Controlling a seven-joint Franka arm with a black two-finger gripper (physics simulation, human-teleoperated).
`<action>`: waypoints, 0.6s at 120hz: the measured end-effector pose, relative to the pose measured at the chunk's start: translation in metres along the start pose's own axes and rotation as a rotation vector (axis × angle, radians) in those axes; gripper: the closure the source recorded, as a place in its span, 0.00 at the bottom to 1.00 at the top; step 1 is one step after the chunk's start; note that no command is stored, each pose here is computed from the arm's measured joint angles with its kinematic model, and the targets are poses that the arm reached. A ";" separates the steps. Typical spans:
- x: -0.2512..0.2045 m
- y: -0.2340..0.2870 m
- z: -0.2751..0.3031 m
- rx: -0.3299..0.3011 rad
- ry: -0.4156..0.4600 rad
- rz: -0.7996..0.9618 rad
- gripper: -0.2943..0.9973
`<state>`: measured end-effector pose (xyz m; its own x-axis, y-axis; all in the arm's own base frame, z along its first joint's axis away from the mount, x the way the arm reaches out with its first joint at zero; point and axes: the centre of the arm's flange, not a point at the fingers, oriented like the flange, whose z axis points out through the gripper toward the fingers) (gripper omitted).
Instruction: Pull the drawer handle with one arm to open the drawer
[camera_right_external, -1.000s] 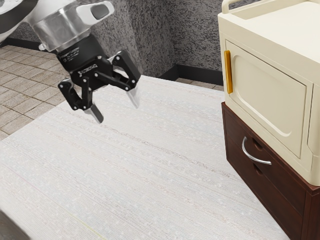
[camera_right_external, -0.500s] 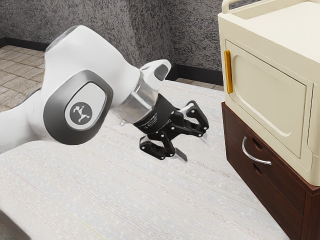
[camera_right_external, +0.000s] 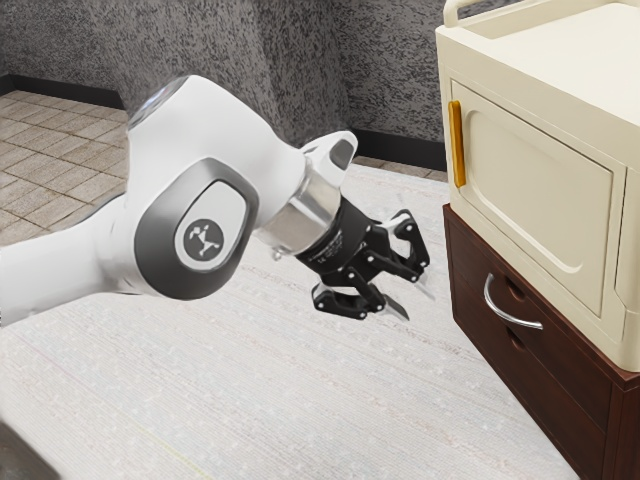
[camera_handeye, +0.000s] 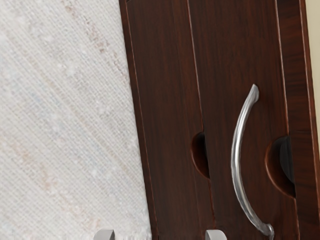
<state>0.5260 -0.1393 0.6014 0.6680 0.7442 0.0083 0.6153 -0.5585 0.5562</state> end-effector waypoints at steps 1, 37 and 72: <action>-0.001 0.000 0.001 0.003 -0.003 -0.001 0.62; 0.003 0.010 0.051 0.021 -0.087 -0.098 0.63; 0.012 0.027 0.059 -0.077 -0.035 -0.131 0.67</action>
<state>0.5757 -0.1670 0.5672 0.5987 0.7951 -0.0968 0.6653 -0.4263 0.6129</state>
